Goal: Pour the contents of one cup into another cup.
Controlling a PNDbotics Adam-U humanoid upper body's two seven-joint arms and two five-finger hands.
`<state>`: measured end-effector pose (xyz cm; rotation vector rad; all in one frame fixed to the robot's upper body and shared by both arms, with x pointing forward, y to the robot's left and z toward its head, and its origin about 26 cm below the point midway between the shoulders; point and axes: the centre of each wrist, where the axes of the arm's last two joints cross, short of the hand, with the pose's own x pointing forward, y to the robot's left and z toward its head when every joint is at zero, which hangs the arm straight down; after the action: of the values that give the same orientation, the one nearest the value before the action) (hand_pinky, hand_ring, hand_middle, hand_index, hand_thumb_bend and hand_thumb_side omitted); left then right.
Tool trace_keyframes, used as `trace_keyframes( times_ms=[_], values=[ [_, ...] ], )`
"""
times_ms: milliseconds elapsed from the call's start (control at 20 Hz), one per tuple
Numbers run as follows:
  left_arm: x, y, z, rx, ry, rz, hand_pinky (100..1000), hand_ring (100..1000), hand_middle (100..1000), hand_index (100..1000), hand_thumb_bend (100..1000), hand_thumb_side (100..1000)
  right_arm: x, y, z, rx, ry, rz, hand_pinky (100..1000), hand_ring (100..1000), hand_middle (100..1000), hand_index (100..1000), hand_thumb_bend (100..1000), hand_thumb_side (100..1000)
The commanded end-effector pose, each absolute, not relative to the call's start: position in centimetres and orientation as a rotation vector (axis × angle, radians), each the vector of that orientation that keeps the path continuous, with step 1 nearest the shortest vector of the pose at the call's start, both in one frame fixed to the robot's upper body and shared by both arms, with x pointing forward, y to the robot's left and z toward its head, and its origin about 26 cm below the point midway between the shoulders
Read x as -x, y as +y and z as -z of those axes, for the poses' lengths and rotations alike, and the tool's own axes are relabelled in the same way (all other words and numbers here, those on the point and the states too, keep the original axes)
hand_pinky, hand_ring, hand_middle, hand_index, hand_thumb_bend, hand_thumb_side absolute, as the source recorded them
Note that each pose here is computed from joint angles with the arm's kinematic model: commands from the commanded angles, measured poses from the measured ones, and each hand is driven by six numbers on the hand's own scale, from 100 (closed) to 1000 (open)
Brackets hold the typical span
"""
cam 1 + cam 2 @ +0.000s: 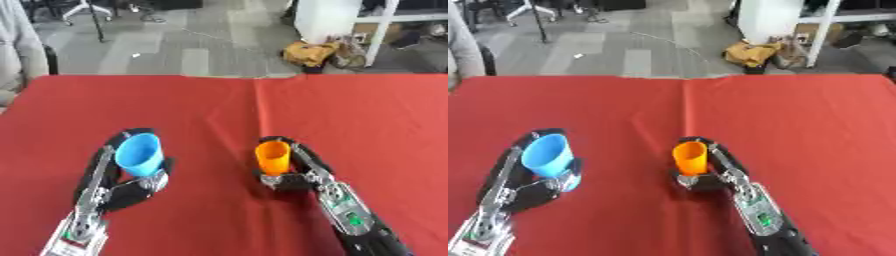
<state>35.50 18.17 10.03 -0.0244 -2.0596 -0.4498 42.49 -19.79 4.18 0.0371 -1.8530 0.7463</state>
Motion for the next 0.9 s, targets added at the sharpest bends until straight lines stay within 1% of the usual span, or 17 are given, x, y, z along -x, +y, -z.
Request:
trace_keyframes(
  times_ms=[50, 350, 550, 600, 700, 900],
  values=[
    [-35.6, 18.3, -11.8, 0.024, -2.109, 0.464, 548, 497, 499, 734, 393, 100, -42.5, -19.0, -4.7, -0.040, -1.875, -0.749, 719, 412, 711, 790, 333, 100],
    [-36.1, 19.3, -14.2, 0.010, -2.138, 0.522, 544, 498, 498, 736, 410, 100, -42.3, -18.2, -7.4, -0.088, -1.956, -0.778, 716, 401, 696, 780, 317, 100],
    [-36.1, 19.4, -14.7, 0.016, -2.139, 0.530, 544, 498, 498, 736, 410, 100, -42.2, -18.1, -8.0, -0.105, -1.962, -0.784, 716, 401, 696, 780, 317, 100],
    [-36.1, 19.4, -14.8, 0.017, -2.144, 0.538, 542, 497, 497, 736, 440, 100, -42.2, -17.9, -8.2, -0.111, -1.967, -0.790, 713, 395, 686, 773, 312, 100],
    [-36.1, 19.1, -16.3, 0.009, -2.180, 0.631, 541, 497, 496, 736, 442, 100, -42.1, -16.5, -9.4, -0.150, -2.017, -0.858, 713, 395, 687, 773, 313, 100],
    [-36.5, 19.8, -19.9, -0.013, -2.217, 0.754, 537, 494, 493, 733, 449, 100, -41.3, -13.9, -10.8, -0.262, -2.046, -0.992, 714, 397, 689, 773, 315, 100]
  ],
)
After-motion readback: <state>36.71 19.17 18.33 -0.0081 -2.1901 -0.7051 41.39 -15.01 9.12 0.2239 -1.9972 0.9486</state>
